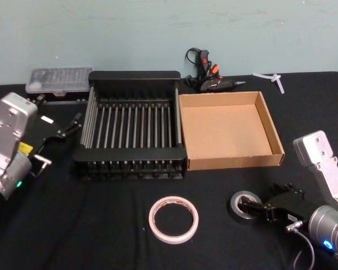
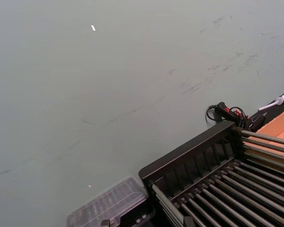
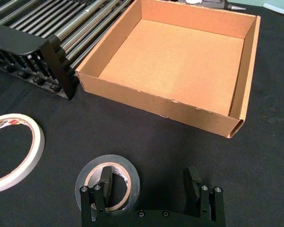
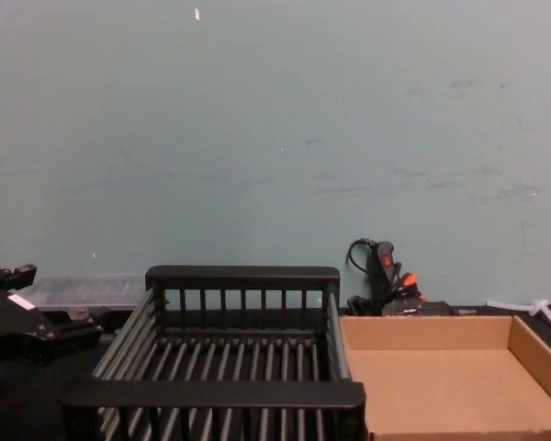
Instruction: Pick up the white tape and place it into the black box , Pick up the silver tape and place it into the brown box.
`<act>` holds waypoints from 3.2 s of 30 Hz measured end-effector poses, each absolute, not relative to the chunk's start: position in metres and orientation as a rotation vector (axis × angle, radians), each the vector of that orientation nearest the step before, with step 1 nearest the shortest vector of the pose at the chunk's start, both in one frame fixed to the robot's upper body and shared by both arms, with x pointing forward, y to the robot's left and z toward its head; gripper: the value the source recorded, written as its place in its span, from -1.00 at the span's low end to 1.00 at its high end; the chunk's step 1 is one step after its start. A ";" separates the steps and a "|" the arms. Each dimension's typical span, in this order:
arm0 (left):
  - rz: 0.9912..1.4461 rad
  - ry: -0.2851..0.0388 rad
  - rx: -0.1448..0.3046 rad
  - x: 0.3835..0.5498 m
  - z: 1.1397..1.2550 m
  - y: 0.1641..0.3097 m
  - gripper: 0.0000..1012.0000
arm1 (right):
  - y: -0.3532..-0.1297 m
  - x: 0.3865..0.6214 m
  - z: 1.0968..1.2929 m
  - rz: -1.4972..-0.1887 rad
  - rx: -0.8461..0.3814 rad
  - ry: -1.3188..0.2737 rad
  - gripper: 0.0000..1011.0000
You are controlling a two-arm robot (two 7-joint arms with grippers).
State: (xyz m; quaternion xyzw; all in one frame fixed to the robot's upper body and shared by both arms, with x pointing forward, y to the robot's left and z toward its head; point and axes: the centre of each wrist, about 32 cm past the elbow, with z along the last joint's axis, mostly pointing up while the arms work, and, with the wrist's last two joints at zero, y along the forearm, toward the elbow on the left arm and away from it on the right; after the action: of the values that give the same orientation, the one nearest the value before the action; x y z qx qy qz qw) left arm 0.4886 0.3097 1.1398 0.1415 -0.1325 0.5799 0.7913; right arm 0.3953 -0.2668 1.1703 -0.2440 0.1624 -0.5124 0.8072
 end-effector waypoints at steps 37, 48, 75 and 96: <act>1.248 -0.285 0.304 0.489 1.140 0.310 0.98 | -0.267 0.395 1.171 -1.096 -0.519 0.350 -0.70; 1.248 -0.285 0.304 0.489 1.140 0.310 0.98 | -0.267 0.395 1.171 -1.096 -0.519 0.350 -0.70; 1.248 -0.285 0.304 0.489 1.140 0.310 0.98 | -0.268 0.404 1.199 -1.087 -0.406 0.173 -0.70; 1.248 -0.285 0.304 0.489 1.140 0.310 0.98 | -0.266 0.464 1.201 -1.126 -0.387 0.073 -0.70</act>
State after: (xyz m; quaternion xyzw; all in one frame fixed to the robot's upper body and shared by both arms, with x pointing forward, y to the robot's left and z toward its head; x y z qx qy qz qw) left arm 0.4886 0.3097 1.1398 0.1415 -0.1325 0.5799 0.7913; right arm 0.4640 -0.2665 1.2010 -0.1821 0.0342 -0.5303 0.8273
